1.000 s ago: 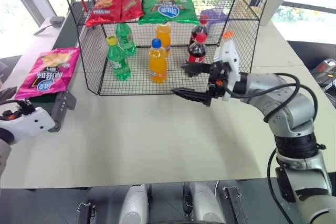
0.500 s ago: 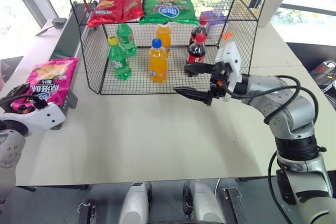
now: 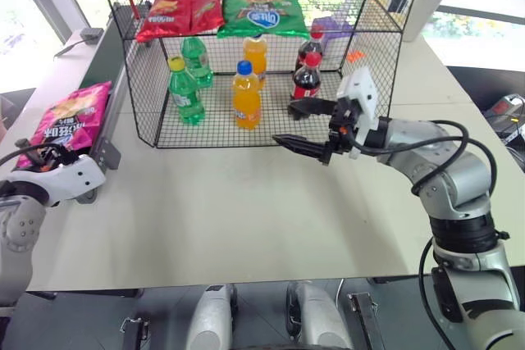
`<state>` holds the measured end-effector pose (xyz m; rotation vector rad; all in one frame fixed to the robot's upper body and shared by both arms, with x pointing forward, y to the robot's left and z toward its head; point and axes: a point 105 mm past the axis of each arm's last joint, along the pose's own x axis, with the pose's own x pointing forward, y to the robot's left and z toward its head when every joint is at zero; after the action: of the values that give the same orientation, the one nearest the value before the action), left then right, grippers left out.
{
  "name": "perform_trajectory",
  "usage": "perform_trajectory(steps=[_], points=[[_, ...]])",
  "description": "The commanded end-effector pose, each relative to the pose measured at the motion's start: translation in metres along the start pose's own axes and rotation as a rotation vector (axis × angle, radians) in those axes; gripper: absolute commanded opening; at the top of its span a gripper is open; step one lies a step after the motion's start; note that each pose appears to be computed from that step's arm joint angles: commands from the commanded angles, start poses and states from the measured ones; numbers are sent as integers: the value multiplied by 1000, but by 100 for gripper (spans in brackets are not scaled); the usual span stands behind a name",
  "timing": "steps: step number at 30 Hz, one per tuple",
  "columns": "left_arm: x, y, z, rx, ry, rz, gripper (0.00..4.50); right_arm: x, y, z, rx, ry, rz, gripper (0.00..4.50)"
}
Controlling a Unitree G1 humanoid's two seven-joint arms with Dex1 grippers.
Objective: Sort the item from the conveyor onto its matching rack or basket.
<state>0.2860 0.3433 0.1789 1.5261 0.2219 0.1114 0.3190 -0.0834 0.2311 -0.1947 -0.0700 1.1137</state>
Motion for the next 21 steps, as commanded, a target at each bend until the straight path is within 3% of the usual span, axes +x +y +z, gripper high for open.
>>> perform_trajectory(steps=[1, 5, 10, 16, 21], points=[[-2, 18, 6, -13, -16, 42, 4, -2, 4, 13, -51, -42, 4, 450], [-11, 33, 14, -82, -64, 24, 4, -2, 3, 11, -51, -39, 0, 450], [-39, 79, 5, -324, -81, -24, 4, -2, -1, 9, -50, -41, -3, 450], [-91, 123, -3, -597, -157, -140, 4, 0, -9, 7, -37, -66, -6, 450], [-129, 152, -1, -725, -209, -231, 4, 1, -18, 18, 33, -153, 0, 450]])
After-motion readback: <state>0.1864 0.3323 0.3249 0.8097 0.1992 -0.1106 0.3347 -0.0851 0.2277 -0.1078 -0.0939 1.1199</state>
